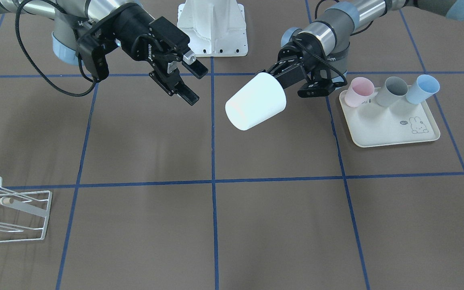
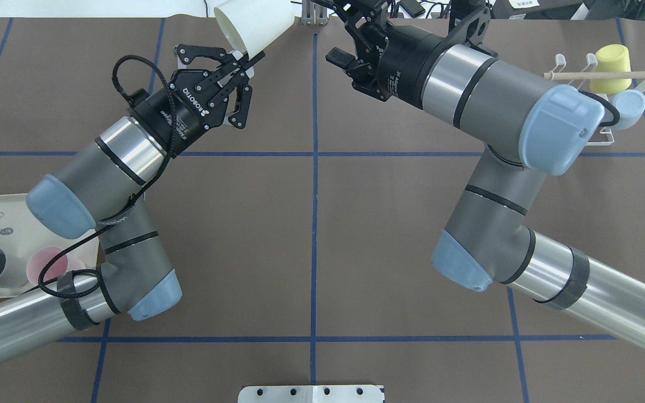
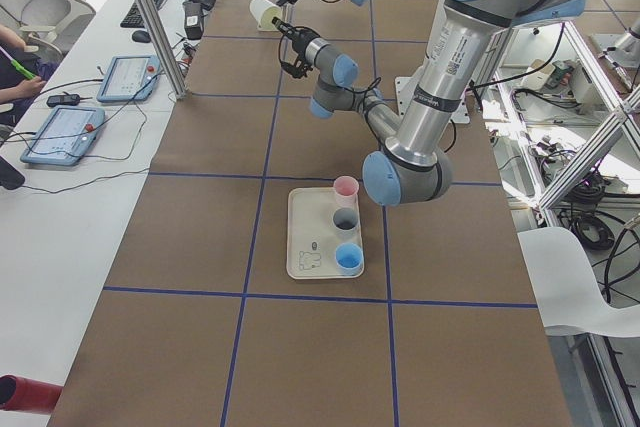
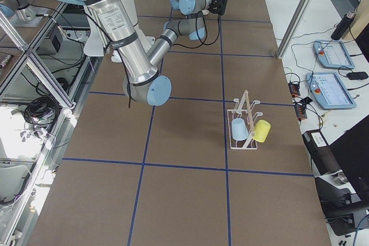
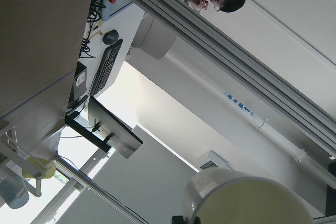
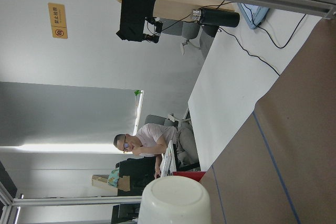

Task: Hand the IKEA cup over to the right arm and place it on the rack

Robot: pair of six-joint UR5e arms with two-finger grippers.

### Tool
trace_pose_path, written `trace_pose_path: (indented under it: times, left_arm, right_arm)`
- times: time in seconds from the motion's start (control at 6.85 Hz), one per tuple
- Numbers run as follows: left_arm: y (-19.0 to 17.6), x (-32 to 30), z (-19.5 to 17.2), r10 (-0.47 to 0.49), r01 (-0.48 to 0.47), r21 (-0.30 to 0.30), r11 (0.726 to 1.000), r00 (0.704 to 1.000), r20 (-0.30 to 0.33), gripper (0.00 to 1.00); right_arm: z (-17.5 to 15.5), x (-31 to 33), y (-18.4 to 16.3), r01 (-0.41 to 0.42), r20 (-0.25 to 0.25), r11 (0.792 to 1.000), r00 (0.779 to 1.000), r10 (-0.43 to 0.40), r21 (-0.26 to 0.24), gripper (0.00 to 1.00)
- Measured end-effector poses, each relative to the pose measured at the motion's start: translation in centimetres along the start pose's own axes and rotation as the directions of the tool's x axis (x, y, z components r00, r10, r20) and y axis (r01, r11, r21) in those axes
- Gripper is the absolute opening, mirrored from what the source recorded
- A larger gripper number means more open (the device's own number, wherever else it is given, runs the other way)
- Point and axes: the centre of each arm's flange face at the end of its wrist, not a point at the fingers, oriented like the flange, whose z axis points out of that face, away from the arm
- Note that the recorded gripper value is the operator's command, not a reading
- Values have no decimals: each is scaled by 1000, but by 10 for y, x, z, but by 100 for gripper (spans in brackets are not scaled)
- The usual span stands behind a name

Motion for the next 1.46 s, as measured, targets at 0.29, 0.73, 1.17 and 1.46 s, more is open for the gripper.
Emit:
trace_pose_path:
  times: [0.29, 0.73, 1.17, 1.46]
  left_arm:
    - [3, -6, 8, -2, 2, 1, 1000, 1000, 2, 0]
    - [11, -23, 10, -6, 6, 1, 1000, 1000, 22, 0]
    - [23, -31, 12, -8, 8, -12, 1000, 1000, 21, 0]
    - [35, -42, 13, 8, -7, -25, 1000, 1000, 20, 0]
  right_arm:
    - [3, 5, 3, 2, -9, 1000, 1000, -2, -1, 100]
    - [4, 8, 3, 4, -13, 1000, 1000, -4, 0, 100]
    - [5, 9, 3, 5, -16, 1000, 1000, -5, 1, 100]
    - [5, 9, 3, 5, -16, 1000, 1000, -5, 1, 100]
